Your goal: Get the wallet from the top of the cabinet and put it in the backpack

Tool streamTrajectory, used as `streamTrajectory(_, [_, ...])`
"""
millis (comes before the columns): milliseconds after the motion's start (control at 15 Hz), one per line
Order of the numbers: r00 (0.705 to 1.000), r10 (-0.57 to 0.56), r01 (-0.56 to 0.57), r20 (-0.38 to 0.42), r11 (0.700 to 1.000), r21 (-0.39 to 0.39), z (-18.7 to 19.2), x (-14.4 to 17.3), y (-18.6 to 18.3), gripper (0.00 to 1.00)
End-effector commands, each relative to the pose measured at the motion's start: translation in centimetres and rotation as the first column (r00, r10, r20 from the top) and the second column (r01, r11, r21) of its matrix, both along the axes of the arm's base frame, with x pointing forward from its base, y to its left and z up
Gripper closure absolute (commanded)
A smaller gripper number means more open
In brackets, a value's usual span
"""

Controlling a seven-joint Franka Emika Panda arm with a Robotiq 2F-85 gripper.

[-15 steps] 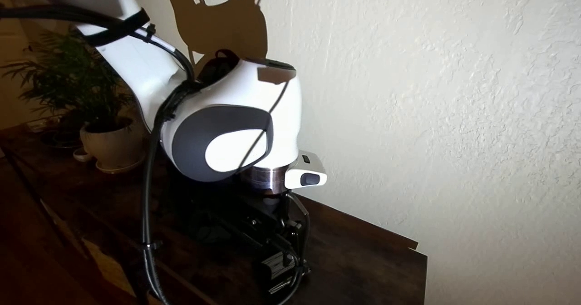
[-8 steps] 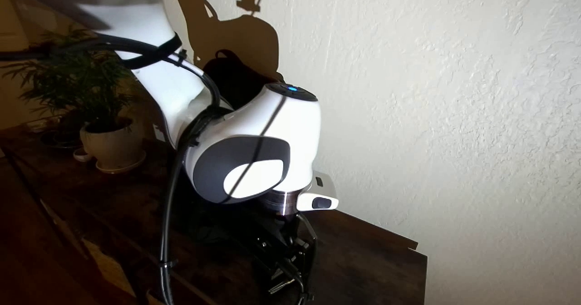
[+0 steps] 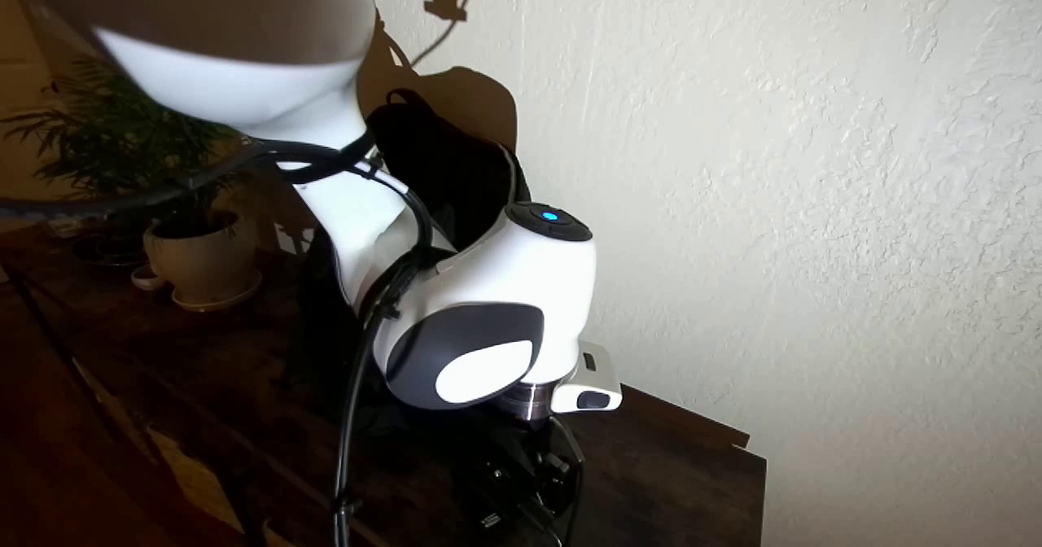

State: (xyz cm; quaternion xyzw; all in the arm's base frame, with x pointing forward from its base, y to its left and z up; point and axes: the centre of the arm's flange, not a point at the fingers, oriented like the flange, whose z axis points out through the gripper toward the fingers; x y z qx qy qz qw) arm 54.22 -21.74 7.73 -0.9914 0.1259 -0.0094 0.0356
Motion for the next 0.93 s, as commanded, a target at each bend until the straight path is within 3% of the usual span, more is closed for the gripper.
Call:
streamTrajectory(0, [1.0,-0.011,0.011,0.027,1.0,0.012,-1.7,0.5,-1.0,0.0])
streamTrajectory(533, [0.999,-0.046,0.047,-0.025,0.997,0.057,-4.4,-0.1,-1.9,0.0])
streamTrajectory(867, [1.0,-0.021,0.022,-0.012,0.996,0.091,-3.2,0.1,-0.4,0.0])
